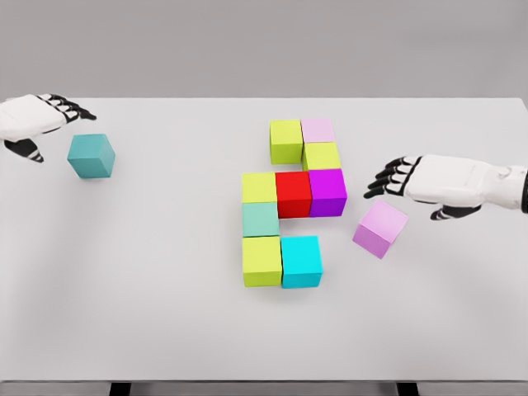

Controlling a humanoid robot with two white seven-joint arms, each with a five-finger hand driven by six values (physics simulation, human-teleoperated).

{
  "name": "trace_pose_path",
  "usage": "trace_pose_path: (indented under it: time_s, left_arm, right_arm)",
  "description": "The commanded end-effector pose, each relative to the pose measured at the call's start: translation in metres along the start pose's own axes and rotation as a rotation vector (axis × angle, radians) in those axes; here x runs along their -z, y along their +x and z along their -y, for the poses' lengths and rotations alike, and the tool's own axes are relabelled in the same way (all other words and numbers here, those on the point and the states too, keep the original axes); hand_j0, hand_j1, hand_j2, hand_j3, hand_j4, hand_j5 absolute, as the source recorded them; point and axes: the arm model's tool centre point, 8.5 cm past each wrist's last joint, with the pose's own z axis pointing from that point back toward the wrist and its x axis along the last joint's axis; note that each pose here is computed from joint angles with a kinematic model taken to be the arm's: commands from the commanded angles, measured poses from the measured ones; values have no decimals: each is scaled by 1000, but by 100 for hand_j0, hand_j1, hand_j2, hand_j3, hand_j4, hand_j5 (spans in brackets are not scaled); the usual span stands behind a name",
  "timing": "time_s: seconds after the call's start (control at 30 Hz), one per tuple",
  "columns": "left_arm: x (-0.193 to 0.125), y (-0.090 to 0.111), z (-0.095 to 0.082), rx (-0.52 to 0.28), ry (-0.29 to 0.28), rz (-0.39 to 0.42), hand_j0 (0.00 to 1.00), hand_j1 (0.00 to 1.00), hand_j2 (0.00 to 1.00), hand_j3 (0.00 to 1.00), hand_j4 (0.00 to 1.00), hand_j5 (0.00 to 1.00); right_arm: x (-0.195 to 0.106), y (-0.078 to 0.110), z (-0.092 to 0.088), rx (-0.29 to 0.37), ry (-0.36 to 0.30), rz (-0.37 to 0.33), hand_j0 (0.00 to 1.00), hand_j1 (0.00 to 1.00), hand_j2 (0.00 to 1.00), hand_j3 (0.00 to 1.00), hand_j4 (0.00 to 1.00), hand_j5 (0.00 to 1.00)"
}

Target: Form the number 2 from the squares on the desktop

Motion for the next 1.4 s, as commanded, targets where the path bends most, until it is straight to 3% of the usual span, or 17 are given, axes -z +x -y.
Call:
trace_pose_path:
  time_s: [0.0,0.23,0.77,1.37]
  left_arm:
    - [3,2,-1,-5,5,5,100,100,100,100,100,100]
    - [18,15,-6,-12,24,38,100,100,100,100,100,100]
    - [19,20,1,-5,-4,49,100,100,100,100,100,100]
    - [23,27,9,-2,-28,68,100,100,100,100,100,100]
  right_arm:
    - [6,4,-5,12,13,18,98,98,98,98,98,98]
    - [8,9,-4,-17,21,25,90,90,90,90,90,90]
    - [20,16,-6,-35,24,43,90,90,90,90,90,90]
    - [46,21,-26,-39,68,50,90,90,90,90,90,90]
